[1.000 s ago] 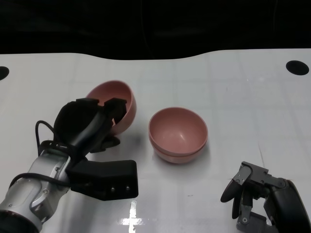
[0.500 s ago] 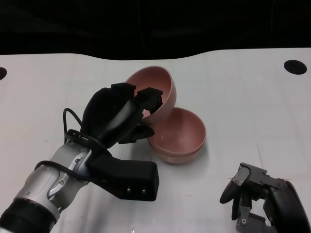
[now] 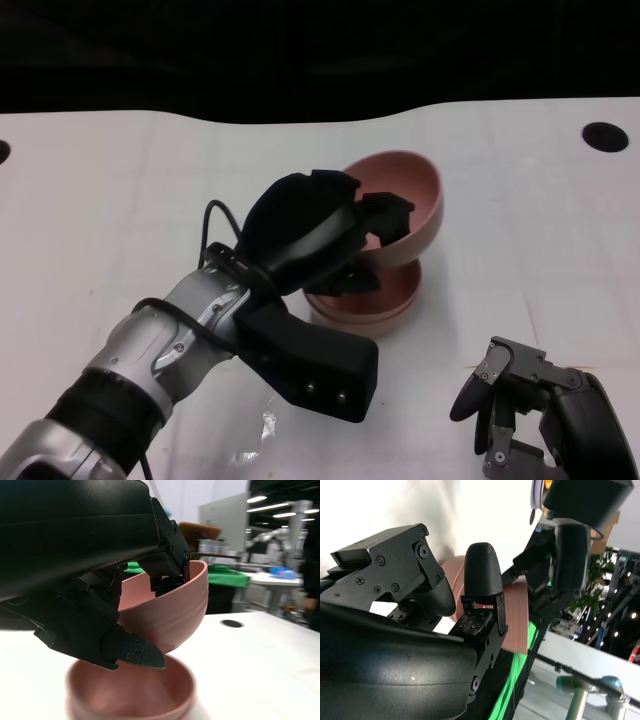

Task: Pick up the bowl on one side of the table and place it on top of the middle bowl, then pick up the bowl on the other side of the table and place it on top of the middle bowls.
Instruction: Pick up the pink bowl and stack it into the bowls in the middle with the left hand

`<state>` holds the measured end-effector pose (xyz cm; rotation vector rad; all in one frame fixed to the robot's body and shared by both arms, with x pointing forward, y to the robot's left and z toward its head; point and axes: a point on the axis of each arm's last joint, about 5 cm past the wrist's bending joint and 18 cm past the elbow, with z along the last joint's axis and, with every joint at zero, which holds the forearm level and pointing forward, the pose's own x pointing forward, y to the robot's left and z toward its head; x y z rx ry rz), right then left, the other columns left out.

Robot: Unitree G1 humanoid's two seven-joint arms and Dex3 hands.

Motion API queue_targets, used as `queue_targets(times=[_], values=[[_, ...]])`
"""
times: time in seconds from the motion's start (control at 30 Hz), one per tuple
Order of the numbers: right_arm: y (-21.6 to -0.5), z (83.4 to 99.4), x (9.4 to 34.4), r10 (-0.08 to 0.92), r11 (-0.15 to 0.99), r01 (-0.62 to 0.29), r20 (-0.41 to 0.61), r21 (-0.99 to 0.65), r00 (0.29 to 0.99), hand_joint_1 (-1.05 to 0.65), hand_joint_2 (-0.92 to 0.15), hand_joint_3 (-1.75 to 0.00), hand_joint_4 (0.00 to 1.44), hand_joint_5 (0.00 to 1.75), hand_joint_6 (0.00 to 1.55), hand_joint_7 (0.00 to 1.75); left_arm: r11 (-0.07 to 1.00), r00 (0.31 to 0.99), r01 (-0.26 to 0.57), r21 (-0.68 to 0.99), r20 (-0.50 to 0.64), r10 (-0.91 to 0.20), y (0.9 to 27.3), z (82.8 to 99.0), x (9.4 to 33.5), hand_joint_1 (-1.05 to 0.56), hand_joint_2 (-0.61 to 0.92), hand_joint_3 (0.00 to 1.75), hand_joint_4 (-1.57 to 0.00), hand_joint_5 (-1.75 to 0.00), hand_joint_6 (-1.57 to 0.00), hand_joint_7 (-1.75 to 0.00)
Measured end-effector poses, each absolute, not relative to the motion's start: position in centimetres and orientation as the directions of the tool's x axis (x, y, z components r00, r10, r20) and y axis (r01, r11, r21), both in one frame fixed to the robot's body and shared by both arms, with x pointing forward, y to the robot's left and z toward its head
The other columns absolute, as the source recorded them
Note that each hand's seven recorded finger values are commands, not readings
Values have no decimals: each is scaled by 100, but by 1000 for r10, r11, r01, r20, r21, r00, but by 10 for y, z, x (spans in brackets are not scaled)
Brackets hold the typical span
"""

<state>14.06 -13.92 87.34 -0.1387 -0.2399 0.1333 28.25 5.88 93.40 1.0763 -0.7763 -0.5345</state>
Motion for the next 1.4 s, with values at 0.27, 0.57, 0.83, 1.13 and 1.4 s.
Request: queue_targets(times=[0.27, 0.57, 0.83, 1.13, 1.4], values=[[-139, 874, 141, 149, 981, -115, 228, -153, 962, -1, -29, -158, 91, 175, 85, 147, 351, 627, 44, 935, 248, -739, 60, 931, 283, -25, 81, 29, -78, -173, -76, -139], [-139, 874, 141, 148, 981, -114, 229, -157, 962, -1, -29, -158, 91, 175, 85, 148, 286, 587, 66, 956, 194, -786, 53, 930, 285, -28, 89, 22, -80, -165, -85, -112], [-139, 874, 142, 149, 981, -115, 231, -154, 962, -1, -29, -159, 91, 175, 85, 147, 252, 571, 55, 966, 176, -802, 50, 931, 286, -26, 89, 13, -85, -155, -99, -70], [-138, 874, 142, 150, 981, -115, 231, -156, 961, -1, -29, -159, 91, 175, 85, 148, 184, 595, 61, 981, 113, -796, 51, 933, 287, -30, 92, 8, -81, -167, -99, -66], [-138, 874, 142, 151, 980, -114, 232, -164, 961, -1, -29, -159, 91, 175, 85, 148, 141, 608, -29, 990, 130, -783, 59, 941, 289, -30, 86, 3, -81, -175, -101, -63]])
